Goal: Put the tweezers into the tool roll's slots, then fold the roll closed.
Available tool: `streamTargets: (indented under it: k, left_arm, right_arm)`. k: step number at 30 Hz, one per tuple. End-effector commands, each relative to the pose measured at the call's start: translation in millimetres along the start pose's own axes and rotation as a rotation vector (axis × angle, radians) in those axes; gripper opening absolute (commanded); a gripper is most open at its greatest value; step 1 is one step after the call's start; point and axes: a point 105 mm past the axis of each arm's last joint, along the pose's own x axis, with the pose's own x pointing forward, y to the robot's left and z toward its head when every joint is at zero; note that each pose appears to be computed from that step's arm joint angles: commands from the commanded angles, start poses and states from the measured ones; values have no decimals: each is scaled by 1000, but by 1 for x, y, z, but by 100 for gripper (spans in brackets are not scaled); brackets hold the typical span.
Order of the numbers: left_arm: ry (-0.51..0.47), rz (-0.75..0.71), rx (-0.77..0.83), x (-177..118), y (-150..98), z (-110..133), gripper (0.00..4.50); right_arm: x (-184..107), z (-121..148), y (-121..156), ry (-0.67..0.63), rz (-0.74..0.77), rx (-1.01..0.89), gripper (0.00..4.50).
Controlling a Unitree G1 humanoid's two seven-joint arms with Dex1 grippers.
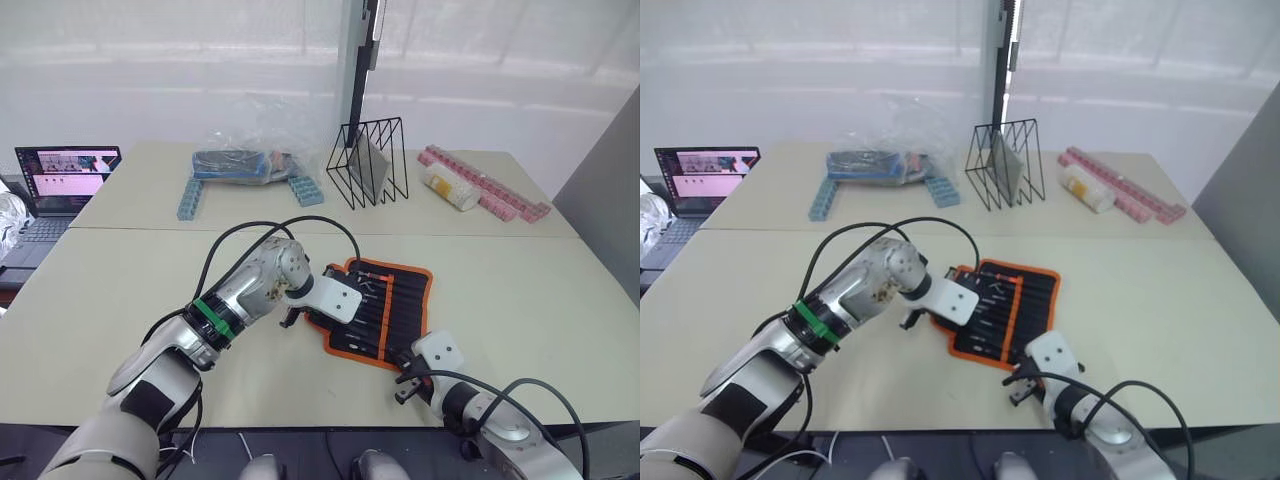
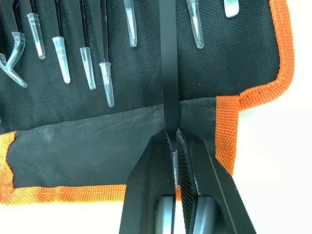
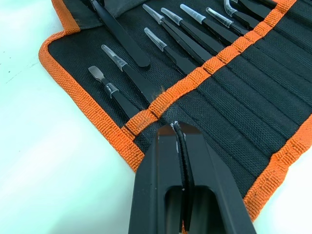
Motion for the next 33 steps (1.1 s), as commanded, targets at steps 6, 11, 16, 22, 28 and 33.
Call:
streamTargets:
  k: [6,11,16,22,28,33]
  left_arm:
    - [17,14,70,-7,10,18,5]
    - [26,23,104,-3,17,27,5]
    - [-13,10,131,2,17,48,5]
    - [-79,-21,131,7,9,70,5]
    - [-58,-16,92,4,8,56,5]
    - [-18,-37,27,-10,7,26,5]
  right_arm:
    - [2,-37,13,140,33,63,0]
    - [2,-37,14,139,32,67,0]
    - [1,-38,15,140,29,70,0]
    - [1,-39,16,141,28,74,0]
    - [1,-39,16,142,29,71,0]
    - [4,-37,15,137,37,67,0]
